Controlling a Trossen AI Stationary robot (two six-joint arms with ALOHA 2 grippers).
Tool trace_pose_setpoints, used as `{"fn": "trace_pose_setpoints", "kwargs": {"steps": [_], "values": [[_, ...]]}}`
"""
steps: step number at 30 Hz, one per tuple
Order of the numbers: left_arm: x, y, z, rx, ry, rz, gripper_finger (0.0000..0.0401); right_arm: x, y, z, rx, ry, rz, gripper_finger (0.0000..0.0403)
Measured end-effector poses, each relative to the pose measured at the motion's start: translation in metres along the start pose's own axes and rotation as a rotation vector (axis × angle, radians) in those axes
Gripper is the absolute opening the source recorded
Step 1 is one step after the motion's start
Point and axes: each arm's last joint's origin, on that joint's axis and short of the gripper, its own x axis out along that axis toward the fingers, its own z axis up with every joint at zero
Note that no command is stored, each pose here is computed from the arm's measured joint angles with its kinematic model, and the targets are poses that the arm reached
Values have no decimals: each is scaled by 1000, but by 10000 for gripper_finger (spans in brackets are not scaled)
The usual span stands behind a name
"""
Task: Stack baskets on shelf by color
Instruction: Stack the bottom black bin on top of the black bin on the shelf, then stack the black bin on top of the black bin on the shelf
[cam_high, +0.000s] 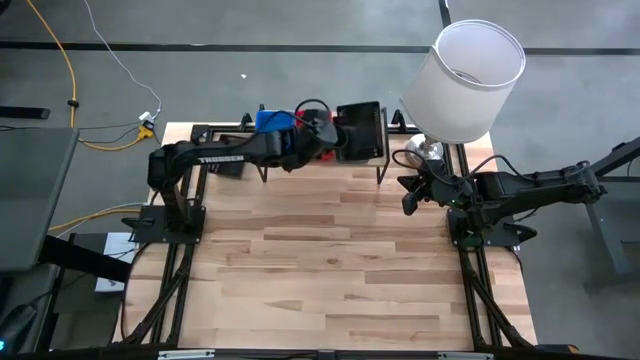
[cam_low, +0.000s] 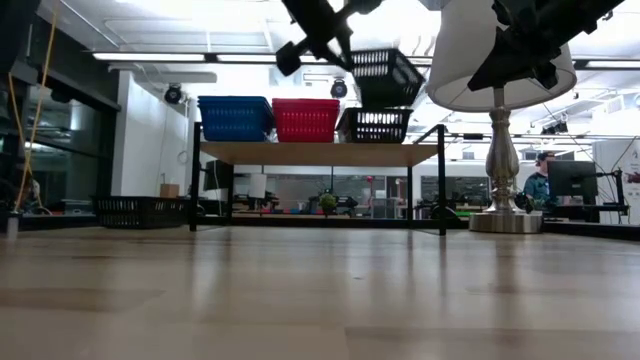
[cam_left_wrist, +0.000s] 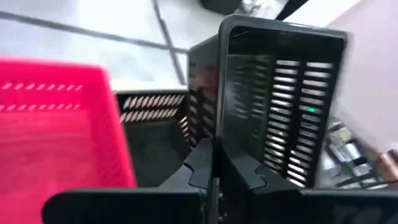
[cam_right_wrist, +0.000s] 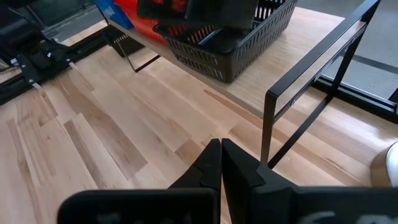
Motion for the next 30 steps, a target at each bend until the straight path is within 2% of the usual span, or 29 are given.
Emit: {"fn": "trace_pose_setpoints", "kwargs": {"steps": [7,18,30], "values": [[2,7,0,35,23,46,9,0,0,0,-21,3,-2,0],[2,7,-1,87,42,43,13,0,0,0,-20,3,-2,0],[1,8,-2,130,44,55,78,0,0,0,-4,3,-2,0]]}}
